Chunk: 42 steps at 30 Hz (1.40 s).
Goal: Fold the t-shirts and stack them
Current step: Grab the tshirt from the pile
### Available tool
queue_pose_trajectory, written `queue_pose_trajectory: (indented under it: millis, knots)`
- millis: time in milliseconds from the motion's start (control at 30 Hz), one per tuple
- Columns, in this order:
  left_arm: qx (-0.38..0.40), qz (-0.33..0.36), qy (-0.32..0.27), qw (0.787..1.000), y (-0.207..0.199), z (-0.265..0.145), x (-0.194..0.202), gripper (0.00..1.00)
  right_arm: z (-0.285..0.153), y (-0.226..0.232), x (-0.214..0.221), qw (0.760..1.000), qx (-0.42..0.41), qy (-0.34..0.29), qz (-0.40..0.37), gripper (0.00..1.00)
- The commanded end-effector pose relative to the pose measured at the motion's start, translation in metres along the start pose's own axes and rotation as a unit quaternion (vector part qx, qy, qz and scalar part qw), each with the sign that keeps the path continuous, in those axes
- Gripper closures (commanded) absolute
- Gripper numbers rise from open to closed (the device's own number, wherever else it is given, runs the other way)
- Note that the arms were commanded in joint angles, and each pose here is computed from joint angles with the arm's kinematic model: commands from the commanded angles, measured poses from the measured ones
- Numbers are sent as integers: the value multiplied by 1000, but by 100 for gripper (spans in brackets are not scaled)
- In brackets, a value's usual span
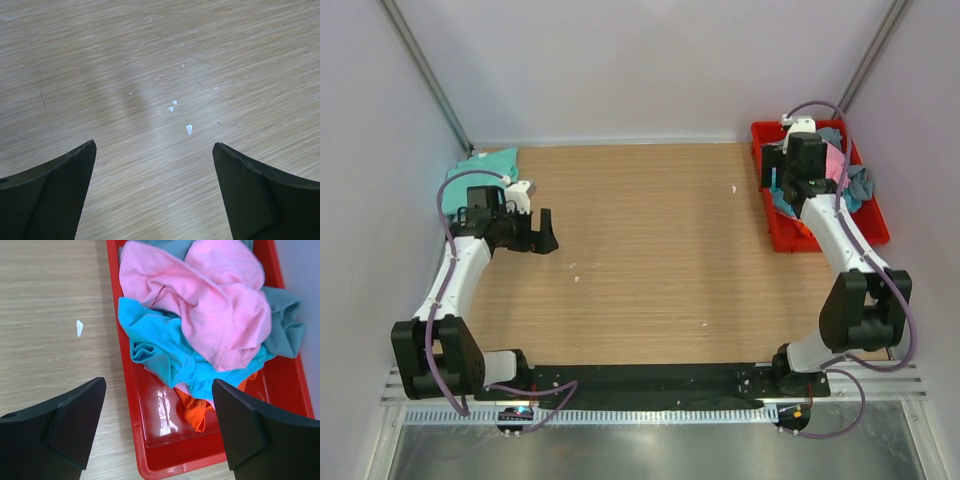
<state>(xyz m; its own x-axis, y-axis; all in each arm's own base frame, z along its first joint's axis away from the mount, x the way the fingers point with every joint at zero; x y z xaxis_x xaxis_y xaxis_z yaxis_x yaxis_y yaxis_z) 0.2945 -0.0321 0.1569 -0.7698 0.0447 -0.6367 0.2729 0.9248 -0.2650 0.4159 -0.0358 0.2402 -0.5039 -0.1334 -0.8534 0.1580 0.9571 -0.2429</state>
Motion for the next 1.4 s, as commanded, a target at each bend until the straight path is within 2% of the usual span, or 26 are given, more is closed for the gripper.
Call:
queue_pose_trajectory:
  millis: [0,233,367,467,500,700,933,1033,1067,1200,1267,1367]
  knots:
    - [-8,7,-29,1000,0,-8,-10,0,22,1,4,1000,9,21,-7,8]
    - [-6,4,-27,1000,-1,-7,-9,0,53,13,10,999,0,35,-12,15]
    - [-5,4,-25,1000,-1,-7,-8,0,63,3,14,999,4,37,0,20]
    - [-3,3,-25,1000,-1,-6,-8,0,73,1,20,999,6,46,-1,25]
    - [-5,2,-25,1000,-1,-6,-8,0,75,-2,18,999,7,45,2,29]
    - [-4,2,-23,1000,-1,-7,-7,1,93,0,26,998,-16,67,12,38]
    - [-4,1,-21,1000,-1,-6,-6,0,102,7,33,996,-37,83,16,41]
    - [-5,0,-20,1000,-1,-6,-6,0,104,11,38,995,-46,91,16,46]
    - [-6,0,-19,1000,0,-6,-5,1,104,12,38,994,-51,91,16,52]
    - [-5,-1,-18,1000,0,-5,-6,1,104,12,42,993,-58,98,18,63]
    - [-5,-2,-18,1000,0,-5,-5,1,103,11,43,993,-61,99,19,74]
    - [-5,-2,-16,1000,0,-4,-5,0,102,7,45,993,-60,102,25,80]
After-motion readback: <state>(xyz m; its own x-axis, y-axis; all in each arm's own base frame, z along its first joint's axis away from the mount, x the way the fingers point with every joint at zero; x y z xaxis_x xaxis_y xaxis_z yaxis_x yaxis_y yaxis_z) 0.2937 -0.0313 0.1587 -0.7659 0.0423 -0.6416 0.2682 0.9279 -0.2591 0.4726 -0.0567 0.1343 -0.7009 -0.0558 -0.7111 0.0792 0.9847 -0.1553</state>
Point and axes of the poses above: each gripper's point midway between its finger pads, its own z axis out along the fingers, its own y axis along the line the jaws close on, x = y × z, the point moved 3 cm from there along -z, back along the fingers, and after that the axes turned 2 degrees about -z, right-handed, at the moved point
